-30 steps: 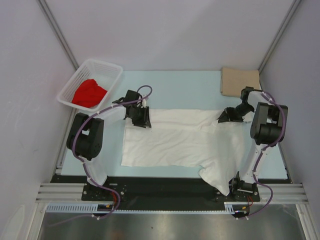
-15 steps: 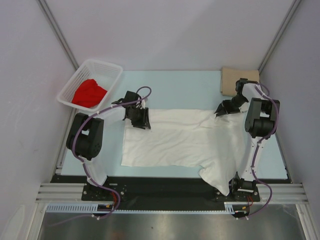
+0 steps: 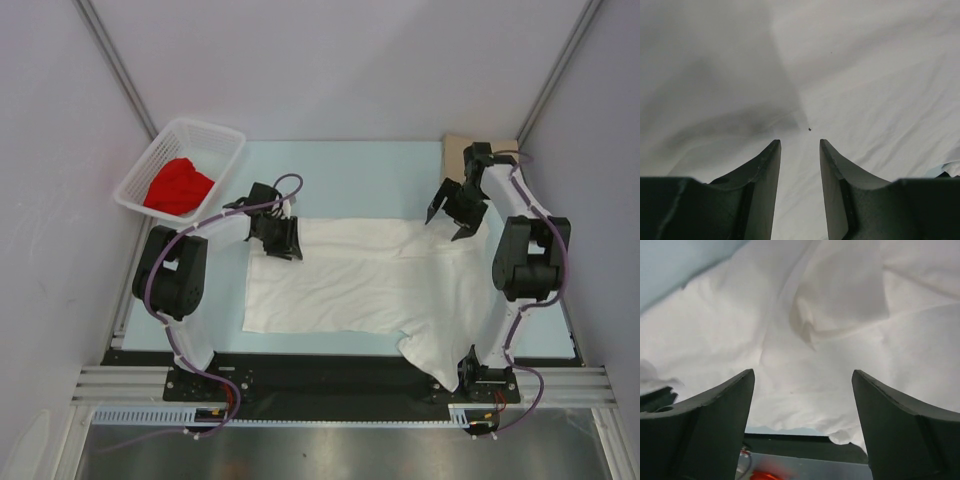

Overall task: Fold and stack the t-shirts
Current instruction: Fold the tshirt

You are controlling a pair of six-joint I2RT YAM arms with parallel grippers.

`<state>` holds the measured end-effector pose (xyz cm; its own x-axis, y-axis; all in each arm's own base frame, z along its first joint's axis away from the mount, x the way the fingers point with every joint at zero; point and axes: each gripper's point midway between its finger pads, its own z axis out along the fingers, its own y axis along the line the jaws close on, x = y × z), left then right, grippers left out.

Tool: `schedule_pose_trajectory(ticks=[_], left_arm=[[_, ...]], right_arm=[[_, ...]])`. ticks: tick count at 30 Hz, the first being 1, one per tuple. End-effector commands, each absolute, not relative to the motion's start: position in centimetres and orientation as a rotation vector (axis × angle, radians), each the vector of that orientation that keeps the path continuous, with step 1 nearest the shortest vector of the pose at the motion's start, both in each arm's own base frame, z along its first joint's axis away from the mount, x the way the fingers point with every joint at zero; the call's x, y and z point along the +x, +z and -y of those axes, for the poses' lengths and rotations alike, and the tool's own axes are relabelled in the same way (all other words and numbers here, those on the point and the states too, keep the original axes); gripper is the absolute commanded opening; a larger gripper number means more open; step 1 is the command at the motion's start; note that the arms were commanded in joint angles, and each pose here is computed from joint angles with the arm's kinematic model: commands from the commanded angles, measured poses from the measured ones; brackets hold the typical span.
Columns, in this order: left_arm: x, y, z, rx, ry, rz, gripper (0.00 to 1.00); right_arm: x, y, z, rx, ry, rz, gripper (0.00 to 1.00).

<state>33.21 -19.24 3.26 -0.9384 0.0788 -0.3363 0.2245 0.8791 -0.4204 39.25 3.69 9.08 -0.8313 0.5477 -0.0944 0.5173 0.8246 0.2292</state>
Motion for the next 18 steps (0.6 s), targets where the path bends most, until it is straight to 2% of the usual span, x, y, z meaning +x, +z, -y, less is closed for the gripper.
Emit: schedule_pose_trajectory(ticks=[1, 7, 18], left_arm=[[34.4, 6.3, 20.6, 0.266, -0.756, -2.654, 0.43], [34.0, 7.0, 20.6, 0.286, -0.77, -2.657, 0.43], [33.5, 7.6, 20.2, 0.281, -0.753, -2.65, 0.43]], right_arm=[[38.8, 10.8, -5.4, 0.435, 0.467, -2.766, 0.86], [41.2, 9.7, -7.1, 0.278, 0.569, -2.71, 0.84], [42.2, 6.4, -9.9, 0.208, 0.671, -2.773, 0.71]])
